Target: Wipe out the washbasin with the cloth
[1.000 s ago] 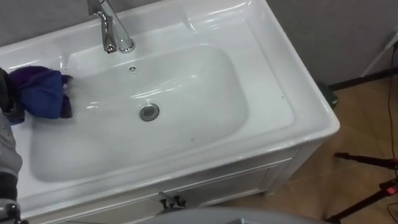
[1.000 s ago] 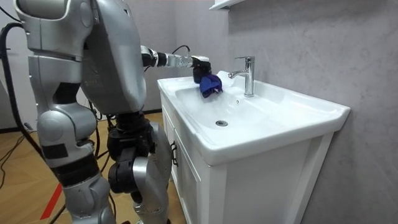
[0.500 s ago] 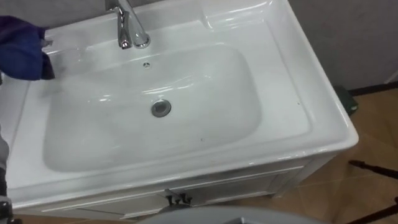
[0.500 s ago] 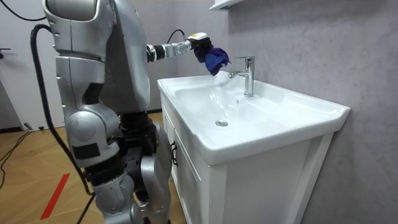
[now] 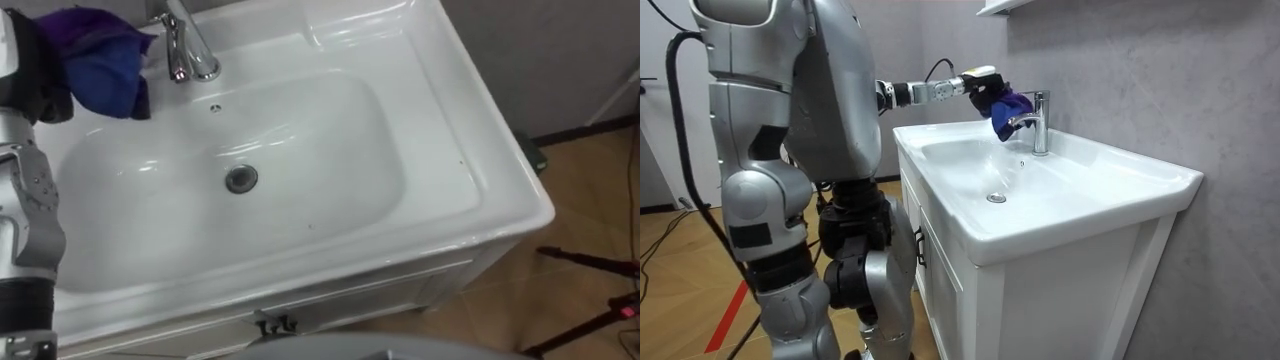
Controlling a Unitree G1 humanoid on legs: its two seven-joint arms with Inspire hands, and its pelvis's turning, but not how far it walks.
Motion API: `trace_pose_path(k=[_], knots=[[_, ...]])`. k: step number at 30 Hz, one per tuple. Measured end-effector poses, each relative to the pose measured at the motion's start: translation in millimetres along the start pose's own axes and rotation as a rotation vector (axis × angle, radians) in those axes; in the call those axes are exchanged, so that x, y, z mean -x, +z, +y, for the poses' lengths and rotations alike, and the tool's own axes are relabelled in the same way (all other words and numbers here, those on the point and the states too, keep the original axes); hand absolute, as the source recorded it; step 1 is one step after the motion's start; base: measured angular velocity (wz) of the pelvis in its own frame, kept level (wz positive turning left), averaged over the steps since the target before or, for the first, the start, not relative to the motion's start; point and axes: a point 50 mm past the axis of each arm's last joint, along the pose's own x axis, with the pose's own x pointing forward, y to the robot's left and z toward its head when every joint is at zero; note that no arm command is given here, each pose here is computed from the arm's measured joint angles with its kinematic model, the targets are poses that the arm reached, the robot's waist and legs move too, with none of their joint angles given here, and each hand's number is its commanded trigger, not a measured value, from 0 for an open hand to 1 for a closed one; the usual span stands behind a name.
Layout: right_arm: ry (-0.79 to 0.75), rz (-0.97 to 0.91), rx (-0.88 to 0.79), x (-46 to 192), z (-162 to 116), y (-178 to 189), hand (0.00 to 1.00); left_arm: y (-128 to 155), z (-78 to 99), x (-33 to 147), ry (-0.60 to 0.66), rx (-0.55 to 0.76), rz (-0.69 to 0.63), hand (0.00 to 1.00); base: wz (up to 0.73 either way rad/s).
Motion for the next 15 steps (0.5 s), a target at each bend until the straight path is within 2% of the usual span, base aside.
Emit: trace_pose_path(k=[15], knots=[[0.013, 0.010, -0.002, -0.6, 4.6, -1.0, 0.00, 3.8, -6.2, 2.4, -0.033, 0.025, 0.005, 1.00, -0.01]])
